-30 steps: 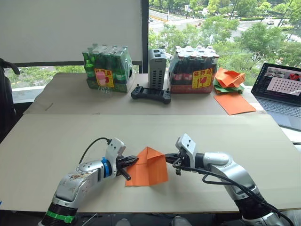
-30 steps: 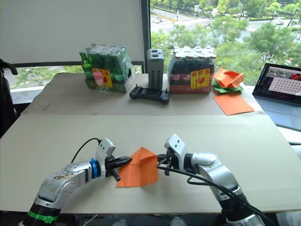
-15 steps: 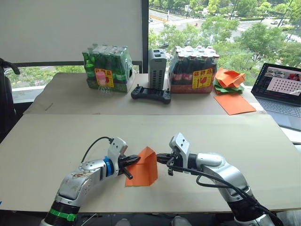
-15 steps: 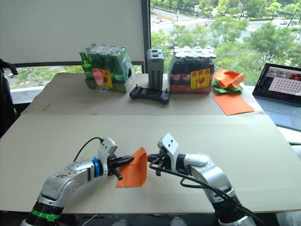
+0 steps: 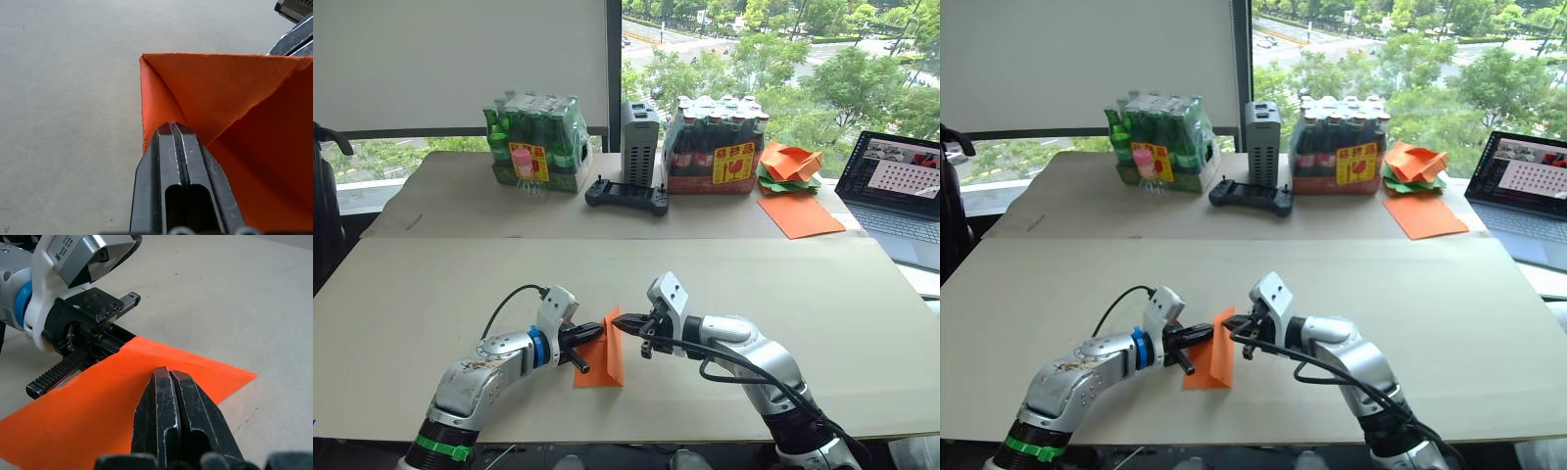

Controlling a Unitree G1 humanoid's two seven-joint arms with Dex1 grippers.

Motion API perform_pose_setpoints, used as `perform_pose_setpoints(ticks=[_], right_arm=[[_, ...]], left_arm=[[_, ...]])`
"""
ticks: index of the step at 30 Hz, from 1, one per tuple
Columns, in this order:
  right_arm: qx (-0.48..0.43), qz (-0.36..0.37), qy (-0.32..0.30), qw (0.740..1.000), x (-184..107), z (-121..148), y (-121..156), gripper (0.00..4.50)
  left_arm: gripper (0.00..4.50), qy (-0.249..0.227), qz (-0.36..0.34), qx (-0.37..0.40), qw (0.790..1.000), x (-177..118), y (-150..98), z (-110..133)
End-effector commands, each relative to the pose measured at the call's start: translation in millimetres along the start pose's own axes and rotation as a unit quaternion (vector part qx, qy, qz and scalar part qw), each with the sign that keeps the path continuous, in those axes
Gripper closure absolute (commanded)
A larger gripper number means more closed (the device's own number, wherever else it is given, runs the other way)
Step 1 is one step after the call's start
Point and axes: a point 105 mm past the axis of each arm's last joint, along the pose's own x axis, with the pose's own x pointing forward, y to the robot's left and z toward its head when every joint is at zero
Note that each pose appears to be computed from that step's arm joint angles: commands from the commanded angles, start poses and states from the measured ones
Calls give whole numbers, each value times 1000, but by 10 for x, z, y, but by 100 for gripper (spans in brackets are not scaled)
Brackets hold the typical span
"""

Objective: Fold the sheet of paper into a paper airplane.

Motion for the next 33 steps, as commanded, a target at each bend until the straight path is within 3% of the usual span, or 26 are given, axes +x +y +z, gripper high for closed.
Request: perform_pose_setpoints(ticks=[1, 7, 13, 33], right_arm=[[-16, 2, -22, 1000, 20, 115, 13, 450], [-14, 2, -15, 1000, 6, 61, 24, 450], [-14, 0, -12, 1000, 1, 41, 18, 450], [-39, 16, -8, 999, 157, 74, 93, 450]], left_arm=[[448, 47, 5, -20, 999, 30, -16, -252], [448, 43, -24, -14, 999, 75, -163, -225], [448, 46, -23, -14, 999, 62, -156, -249], [448, 68, 58, -29, 996, -242, 204, -447]])
